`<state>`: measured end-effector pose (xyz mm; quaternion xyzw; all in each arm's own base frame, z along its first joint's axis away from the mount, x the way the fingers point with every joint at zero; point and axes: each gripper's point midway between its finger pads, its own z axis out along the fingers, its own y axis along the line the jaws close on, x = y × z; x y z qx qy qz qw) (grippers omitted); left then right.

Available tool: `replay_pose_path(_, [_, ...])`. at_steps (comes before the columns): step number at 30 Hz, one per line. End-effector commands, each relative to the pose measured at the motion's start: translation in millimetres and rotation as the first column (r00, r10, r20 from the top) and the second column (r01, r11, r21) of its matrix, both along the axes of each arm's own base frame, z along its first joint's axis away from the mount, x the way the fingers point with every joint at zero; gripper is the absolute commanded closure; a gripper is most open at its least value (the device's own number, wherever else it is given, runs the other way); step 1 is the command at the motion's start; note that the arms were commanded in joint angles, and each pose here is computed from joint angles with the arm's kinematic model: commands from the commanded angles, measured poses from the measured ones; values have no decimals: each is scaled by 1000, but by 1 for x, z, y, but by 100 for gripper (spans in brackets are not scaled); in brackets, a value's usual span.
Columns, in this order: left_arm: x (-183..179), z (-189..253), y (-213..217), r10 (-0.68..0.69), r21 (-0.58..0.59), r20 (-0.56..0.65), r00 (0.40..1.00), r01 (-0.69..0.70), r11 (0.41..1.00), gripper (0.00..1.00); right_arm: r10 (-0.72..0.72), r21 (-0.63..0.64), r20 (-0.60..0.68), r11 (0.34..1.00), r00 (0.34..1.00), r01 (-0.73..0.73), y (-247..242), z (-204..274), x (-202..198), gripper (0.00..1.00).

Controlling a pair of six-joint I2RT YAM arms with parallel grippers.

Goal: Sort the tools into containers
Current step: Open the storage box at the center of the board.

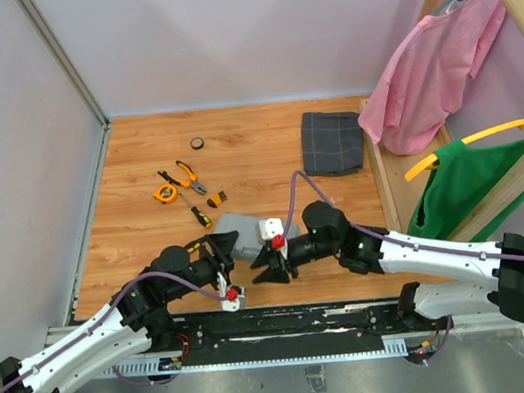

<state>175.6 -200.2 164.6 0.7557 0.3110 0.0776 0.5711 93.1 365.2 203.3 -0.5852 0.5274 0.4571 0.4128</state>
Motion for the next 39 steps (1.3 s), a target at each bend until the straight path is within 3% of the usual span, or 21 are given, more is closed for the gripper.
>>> replay_pose_path(1, [26,87,11,174,-257,157,972,-129,958,100,169,-101,-203,976,964,-193,-14,-34,-70,65])
replay_pose_path(9, [25,87,11,170,-261,158,973,-125,957,100,183,-98,-195,974,964,-205,-15,-31,-80,64])
replay_pose_path(13, [21,87,10,152,-268,167,974,-104,958,100,138,-88,-65,986,988,-143,-22,-15,-65,59])
replay_pose_path(17, [19,85,9,139,-271,167,976,-90,958,99,91,-42,119,995,989,-87,-32,9,-48,47])
replay_pose_path(27, [14,83,7,110,-271,174,979,-59,961,100,-33,87,464,996,885,-9,-32,59,-10,36])
replay_pose_path(39, [9,79,3,71,-261,171,983,-24,965,100,-79,155,576,988,814,-14,-2,87,9,42])
